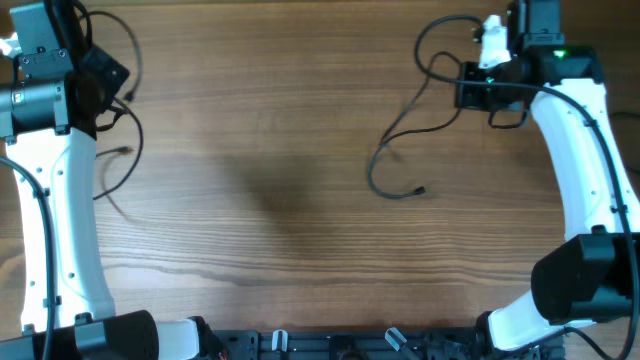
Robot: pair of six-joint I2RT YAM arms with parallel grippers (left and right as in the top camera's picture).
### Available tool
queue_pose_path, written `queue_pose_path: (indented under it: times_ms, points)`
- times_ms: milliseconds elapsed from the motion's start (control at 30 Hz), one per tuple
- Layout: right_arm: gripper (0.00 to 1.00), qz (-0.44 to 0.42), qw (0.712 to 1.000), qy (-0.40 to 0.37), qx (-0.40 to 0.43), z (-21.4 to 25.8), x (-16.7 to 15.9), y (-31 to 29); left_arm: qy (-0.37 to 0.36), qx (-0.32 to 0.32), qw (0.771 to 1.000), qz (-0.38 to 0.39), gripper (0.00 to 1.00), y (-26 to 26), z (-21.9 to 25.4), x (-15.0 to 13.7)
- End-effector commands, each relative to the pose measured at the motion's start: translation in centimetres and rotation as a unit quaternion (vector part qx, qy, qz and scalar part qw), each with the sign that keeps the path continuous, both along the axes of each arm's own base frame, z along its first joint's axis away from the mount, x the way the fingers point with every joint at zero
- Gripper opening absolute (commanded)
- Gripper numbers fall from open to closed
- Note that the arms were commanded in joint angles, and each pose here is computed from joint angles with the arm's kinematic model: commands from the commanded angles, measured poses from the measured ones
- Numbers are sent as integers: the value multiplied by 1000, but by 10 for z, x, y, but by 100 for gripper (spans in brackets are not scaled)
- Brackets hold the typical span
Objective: Untangle cables
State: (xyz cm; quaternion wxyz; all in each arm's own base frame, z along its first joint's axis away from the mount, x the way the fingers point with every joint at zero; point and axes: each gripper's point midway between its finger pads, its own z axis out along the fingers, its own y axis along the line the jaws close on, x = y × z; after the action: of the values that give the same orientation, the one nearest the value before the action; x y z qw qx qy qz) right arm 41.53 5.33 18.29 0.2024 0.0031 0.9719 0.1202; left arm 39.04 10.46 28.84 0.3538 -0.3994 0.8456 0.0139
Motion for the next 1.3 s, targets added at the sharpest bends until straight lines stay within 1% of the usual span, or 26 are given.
queue_pose_path:
  times_ms: [0, 33, 67, 133, 200, 267, 400, 733, 1267]
  points:
    - [4, 72, 997, -11, 31, 3, -3, 46, 14, -98, 987, -122, 4, -53, -17, 9]
    - [4, 79, 996, -13, 31, 3, -3, 52, 23, -121, 982, -146, 4, -65, -23, 9]
    - [4, 89, 995, -17, 31, 4, -4, 60, 35, -150, 970, -187, 4, -82, -32, 8]
    - [4, 100, 994, -20, 31, 5, -5, 69, 51, -178, 958, -220, 4, -100, -46, 6]
    - [4, 107, 993, -25, 32, 6, -4, 75, 79, -191, 950, -233, 4, -115, -68, 3]
    - [4, 107, 993, -26, 32, 6, -4, 75, 93, -193, 946, -242, 4, -123, -82, 2]
    - [4, 107, 993, -26, 32, 6, -4, 75, 101, -195, 943, -249, 4, -130, -92, 6]
    - [4, 110, 993, -22, 39, 5, -5, 77, 97, -186, 936, -283, 4, -157, -91, 10]
    - [4, 110, 993, -23, 38, 6, -5, 77, 96, -185, 935, -285, 4, -159, -91, 11]
